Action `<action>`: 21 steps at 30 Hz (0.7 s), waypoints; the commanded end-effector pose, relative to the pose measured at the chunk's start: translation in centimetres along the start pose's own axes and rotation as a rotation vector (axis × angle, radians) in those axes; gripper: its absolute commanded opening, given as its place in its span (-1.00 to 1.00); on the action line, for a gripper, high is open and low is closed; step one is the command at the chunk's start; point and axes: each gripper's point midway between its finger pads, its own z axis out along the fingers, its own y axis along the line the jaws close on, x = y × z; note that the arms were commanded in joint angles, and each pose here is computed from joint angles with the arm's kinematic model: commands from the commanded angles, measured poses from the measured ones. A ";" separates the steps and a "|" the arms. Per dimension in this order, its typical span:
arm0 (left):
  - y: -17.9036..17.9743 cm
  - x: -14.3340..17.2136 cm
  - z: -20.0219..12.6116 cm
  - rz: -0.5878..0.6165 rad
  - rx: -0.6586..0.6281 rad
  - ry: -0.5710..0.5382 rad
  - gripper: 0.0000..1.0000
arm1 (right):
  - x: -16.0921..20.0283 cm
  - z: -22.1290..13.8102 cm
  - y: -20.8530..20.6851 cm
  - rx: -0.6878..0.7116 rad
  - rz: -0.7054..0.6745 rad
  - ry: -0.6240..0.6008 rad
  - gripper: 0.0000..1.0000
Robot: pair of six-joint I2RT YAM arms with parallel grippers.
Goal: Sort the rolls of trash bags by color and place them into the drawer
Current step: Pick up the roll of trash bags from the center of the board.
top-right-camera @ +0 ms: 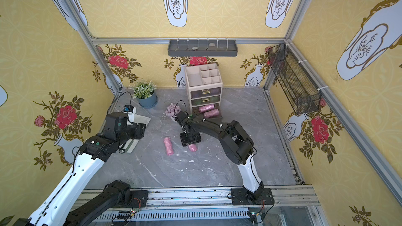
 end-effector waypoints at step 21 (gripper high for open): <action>-0.1 0.1 0.4 -0.008 0.012 0.006 0.22 | -0.7 -0.1 -1.8 0.114 -0.007 -0.032 -0.30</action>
